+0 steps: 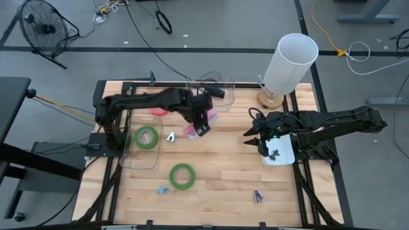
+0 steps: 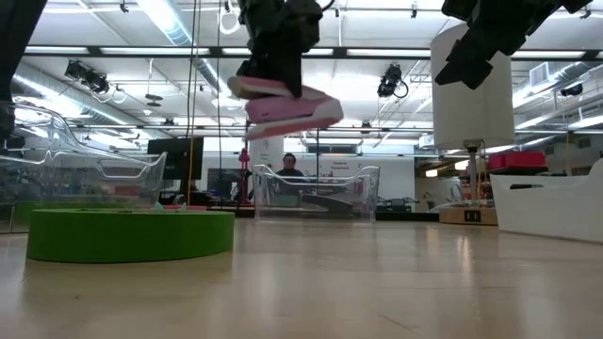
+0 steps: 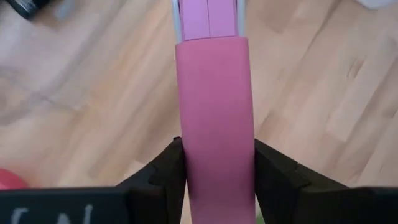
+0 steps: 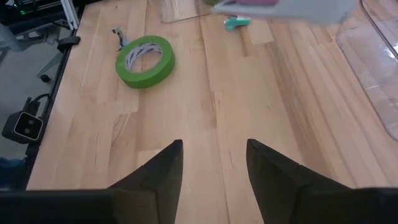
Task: Pick and place Stapler, Stapler remover, tape
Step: Put the pink stapler into the top transparent bin
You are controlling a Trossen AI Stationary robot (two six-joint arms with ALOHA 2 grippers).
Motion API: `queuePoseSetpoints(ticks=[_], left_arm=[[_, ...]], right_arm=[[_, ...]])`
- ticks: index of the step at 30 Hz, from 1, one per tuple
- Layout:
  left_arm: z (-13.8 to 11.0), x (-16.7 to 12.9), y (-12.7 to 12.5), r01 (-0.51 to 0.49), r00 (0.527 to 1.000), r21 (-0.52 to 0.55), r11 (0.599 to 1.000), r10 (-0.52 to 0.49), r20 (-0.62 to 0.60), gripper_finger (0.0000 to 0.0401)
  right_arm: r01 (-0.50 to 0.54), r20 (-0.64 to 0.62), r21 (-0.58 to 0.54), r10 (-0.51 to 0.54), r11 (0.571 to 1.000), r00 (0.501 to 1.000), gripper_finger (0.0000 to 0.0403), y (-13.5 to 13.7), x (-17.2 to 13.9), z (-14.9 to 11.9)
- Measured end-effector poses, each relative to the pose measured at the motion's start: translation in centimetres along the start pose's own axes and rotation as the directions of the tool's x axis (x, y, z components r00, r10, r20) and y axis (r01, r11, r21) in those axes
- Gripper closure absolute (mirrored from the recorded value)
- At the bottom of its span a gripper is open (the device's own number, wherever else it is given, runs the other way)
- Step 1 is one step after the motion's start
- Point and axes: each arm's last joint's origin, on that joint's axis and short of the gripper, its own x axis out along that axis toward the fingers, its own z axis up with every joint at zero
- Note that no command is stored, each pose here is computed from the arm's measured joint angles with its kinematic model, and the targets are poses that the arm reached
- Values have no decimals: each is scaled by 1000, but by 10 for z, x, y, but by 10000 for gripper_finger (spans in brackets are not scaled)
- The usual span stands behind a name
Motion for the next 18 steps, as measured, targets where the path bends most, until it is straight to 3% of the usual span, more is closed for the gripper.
queuePoseSetpoints(ticks=[8, 18], left_arm=[[26, -31, 28, -18, 996, 97, 995, 9, 86, 249], [44, -38, 68, -89, 986, 198, 976, 58, 158, 249]], right_arm=[[-2, -4, 0, 2, 1000, 1000, 227, 0, 0, 0], [-1, -7, 0, 1, 1000, 1000, 227, 0, 0, -1]])
